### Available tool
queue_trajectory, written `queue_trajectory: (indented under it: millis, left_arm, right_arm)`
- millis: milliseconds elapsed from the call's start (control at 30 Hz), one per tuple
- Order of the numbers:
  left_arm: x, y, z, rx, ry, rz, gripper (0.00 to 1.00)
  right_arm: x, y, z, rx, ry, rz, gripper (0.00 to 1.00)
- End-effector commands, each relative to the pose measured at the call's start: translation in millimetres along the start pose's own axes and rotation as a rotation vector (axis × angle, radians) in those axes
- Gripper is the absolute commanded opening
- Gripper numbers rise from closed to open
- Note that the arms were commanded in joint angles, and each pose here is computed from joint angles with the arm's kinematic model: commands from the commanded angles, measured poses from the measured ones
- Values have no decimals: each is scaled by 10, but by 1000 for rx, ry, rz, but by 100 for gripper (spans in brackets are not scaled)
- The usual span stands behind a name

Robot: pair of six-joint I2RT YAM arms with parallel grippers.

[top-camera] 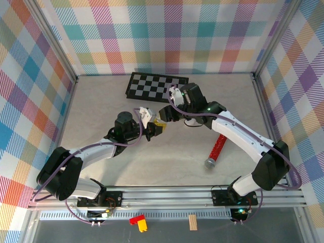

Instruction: Insert wireless bluetooth earbuds into charging case

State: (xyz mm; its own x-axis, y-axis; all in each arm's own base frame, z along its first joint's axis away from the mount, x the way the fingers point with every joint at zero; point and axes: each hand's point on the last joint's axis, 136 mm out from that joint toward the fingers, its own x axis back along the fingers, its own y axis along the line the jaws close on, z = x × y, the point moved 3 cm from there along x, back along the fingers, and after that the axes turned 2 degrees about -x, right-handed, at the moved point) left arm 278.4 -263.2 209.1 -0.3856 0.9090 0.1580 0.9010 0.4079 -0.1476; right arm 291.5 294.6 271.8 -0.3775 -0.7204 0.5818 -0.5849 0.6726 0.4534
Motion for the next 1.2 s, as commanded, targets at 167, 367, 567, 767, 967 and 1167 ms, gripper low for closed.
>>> queue_trajectory:
  millis: [167, 367, 567, 767, 967, 1167]
  left_arm:
    - [18, 13, -160, -48, -46, 6, 0]
    - [34, -2, -202, -49, -56, 6, 0]
    - [41, -6, -218, -49, -58, 5, 0]
    - [52, -21, -247, -52, -64, 10, 0]
    - [65, -23, -248, -56, -68, 9, 0]
    - [124, -89, -324, -68, -78, 25, 0]
  right_arm:
    - [73, 12, -12, -11, -4, -26, 46]
    - [16, 53, 54, -5, 44, -72, 45]
    - [-21, 91, 79, -3, 68, -107, 43]
    - [-45, 99, 108, -7, 84, -122, 43]
    - [-41, 136, 122, 27, 83, -161, 40]
    - [32, 202, 102, 69, 102, -250, 36]
